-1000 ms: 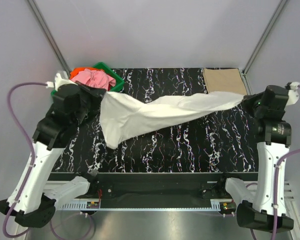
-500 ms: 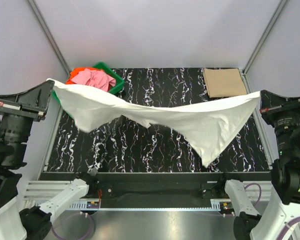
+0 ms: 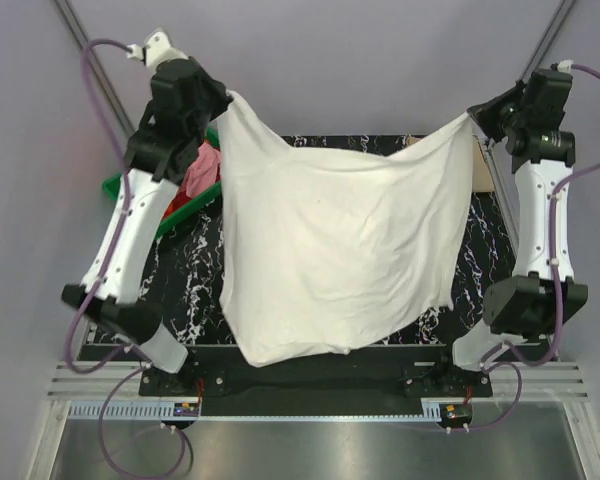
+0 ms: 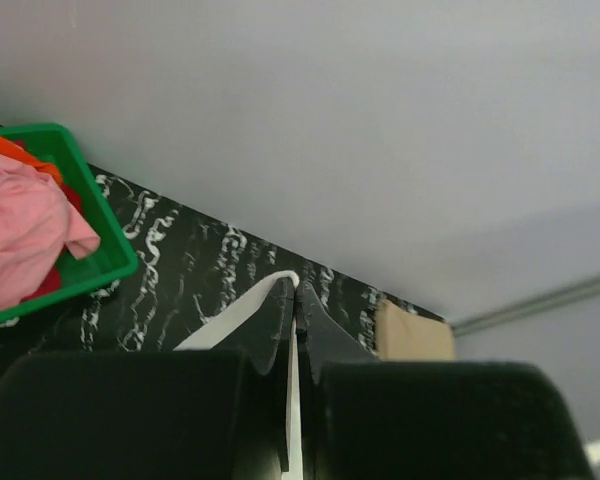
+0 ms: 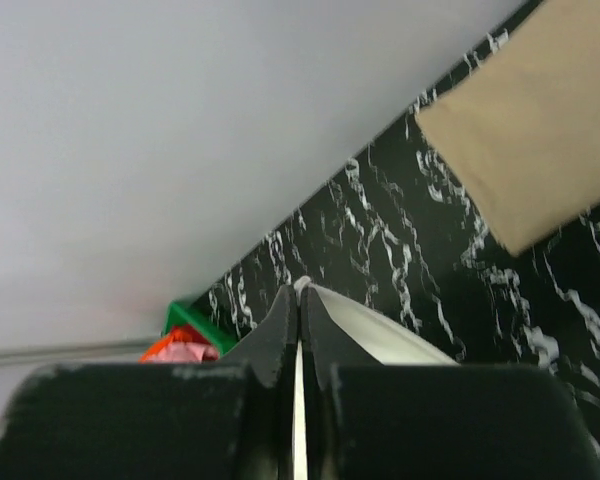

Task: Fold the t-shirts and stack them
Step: Flatten the tshirt out

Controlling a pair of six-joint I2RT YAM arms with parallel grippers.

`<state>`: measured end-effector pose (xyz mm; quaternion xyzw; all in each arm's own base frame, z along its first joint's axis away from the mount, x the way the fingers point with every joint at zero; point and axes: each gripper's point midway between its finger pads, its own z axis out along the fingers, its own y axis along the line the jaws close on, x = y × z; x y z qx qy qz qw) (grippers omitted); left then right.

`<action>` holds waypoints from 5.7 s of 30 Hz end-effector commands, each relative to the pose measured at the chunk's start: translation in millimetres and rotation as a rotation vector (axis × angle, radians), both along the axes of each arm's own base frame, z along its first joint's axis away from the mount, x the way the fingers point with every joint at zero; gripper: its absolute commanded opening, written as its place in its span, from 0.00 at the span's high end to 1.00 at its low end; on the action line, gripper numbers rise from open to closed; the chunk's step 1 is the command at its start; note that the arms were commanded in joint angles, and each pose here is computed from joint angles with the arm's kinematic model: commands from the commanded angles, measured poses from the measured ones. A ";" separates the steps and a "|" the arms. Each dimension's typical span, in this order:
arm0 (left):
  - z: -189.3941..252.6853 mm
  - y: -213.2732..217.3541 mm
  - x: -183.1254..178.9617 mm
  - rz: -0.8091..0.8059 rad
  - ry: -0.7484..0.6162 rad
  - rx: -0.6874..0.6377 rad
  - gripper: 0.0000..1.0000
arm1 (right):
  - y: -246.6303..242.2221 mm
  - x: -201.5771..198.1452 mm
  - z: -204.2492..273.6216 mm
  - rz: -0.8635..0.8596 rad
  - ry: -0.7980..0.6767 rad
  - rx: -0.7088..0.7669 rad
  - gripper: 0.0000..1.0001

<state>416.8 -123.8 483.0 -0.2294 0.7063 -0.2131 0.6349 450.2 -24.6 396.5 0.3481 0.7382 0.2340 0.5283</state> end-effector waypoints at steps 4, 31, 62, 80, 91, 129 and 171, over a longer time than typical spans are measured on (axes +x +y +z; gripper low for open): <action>142.7 24.1 4.5 0.095 -0.381 -0.050 1.00 | -15.5 33.0 135.6 -0.027 -0.336 -0.118 1.00; -155.1 76.2 -200.4 0.016 0.036 -0.123 1.00 | 34.6 -162.9 -137.1 0.090 0.209 0.027 1.00; -144.6 80.1 -196.6 0.038 0.117 -0.051 1.00 | 4.5 -223.2 -115.0 -0.167 0.211 -0.035 1.00; 160.7 91.5 -314.1 -0.164 -0.561 -0.210 1.00 | 20.5 -314.1 145.4 -0.200 -0.396 -0.139 1.00; 155.8 69.0 -192.8 -0.051 -0.473 -0.060 1.00 | 9.6 -198.1 137.2 -0.115 -0.355 -0.127 1.00; 58.9 48.7 -87.4 0.021 -0.559 -0.030 1.00 | -61.2 -70.9 64.1 -0.182 -0.218 -0.303 1.00; -324.1 44.7 -202.9 -0.080 0.366 -0.195 1.00 | -17.2 -275.5 -239.1 -0.418 0.498 0.074 1.00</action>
